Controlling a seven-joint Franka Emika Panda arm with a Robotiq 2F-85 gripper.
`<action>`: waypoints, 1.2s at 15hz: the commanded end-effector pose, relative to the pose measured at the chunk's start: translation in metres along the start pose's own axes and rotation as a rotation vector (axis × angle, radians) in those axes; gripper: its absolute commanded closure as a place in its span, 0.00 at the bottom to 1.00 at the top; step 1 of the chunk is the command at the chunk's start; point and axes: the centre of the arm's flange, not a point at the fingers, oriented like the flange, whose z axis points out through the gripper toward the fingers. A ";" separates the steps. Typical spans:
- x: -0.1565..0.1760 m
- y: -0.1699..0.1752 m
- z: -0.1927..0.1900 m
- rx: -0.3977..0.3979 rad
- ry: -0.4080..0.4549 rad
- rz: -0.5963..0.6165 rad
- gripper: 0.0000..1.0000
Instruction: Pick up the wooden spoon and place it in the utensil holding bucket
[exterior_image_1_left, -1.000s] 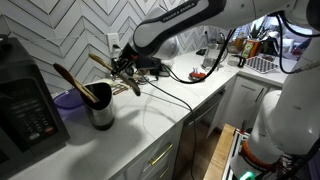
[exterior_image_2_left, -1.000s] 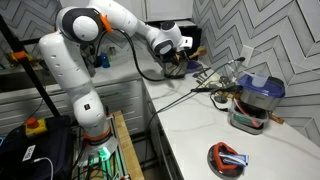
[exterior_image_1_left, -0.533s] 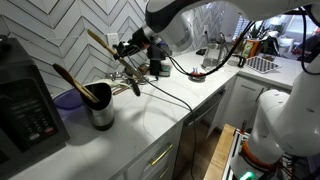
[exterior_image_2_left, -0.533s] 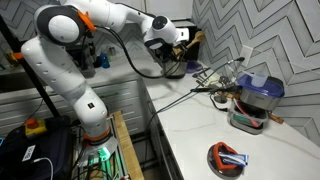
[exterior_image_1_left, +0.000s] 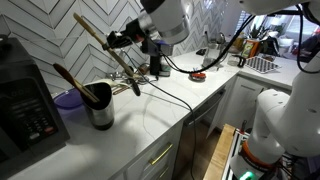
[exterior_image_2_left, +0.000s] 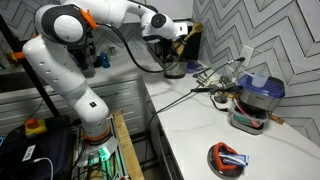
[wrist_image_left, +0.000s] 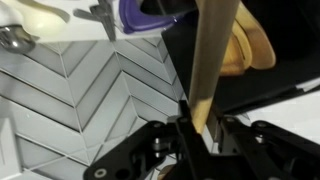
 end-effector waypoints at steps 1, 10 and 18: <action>0.015 -0.010 -0.011 0.136 0.151 -0.022 0.95; 0.019 -0.007 0.007 0.489 0.378 -0.137 0.95; 0.031 0.003 0.012 0.474 0.479 -0.202 0.95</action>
